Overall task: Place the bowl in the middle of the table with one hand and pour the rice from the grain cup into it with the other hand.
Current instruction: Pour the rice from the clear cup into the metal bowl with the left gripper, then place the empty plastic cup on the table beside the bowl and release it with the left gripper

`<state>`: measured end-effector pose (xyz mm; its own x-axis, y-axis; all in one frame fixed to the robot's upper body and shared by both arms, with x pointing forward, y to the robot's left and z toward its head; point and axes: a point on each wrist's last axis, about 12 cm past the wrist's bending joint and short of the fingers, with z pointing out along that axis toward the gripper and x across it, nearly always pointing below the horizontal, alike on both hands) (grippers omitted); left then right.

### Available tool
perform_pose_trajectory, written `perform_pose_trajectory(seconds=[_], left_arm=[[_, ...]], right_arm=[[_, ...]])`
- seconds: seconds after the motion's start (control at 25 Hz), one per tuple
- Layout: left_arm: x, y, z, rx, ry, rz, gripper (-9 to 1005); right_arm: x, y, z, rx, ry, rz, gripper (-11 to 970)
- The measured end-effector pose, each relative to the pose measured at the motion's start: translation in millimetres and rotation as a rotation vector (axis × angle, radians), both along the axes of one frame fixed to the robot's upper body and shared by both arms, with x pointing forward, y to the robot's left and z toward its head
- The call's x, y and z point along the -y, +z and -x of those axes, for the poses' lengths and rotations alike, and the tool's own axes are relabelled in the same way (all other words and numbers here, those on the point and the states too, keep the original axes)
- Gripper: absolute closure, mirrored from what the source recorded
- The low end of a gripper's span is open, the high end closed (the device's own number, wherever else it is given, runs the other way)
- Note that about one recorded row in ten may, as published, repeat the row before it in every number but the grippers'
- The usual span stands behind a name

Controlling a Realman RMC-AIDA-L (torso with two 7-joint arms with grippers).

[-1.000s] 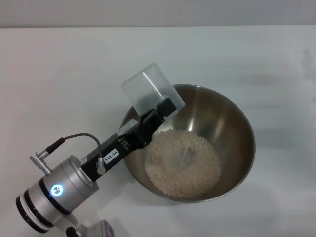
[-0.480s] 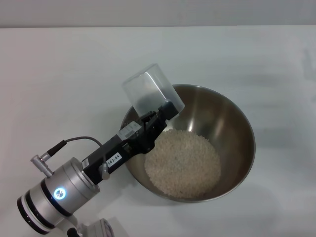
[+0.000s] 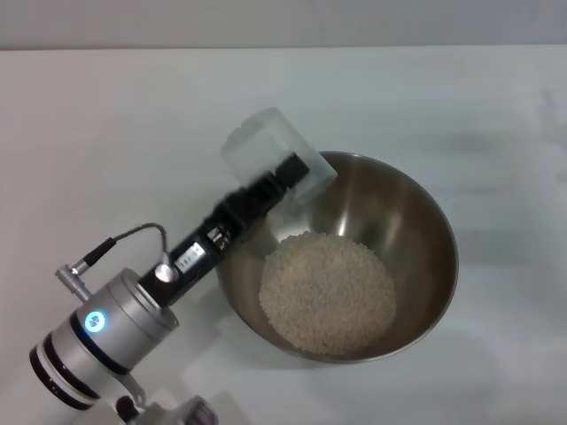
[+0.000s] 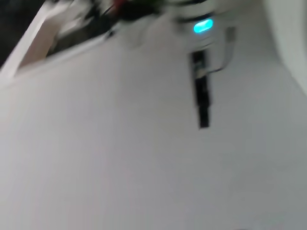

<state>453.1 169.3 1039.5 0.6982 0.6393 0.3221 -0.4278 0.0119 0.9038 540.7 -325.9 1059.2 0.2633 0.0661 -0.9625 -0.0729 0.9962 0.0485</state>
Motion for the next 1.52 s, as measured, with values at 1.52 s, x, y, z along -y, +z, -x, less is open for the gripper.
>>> perform_pose_trajectory(seconds=[1.52], left_arm=[[-71,-40.0,-36.1,-1.197,0.272,1.376,980]], right_arm=[[-14,2.4,-8.3,-0.008,0.059,-0.157,489]])
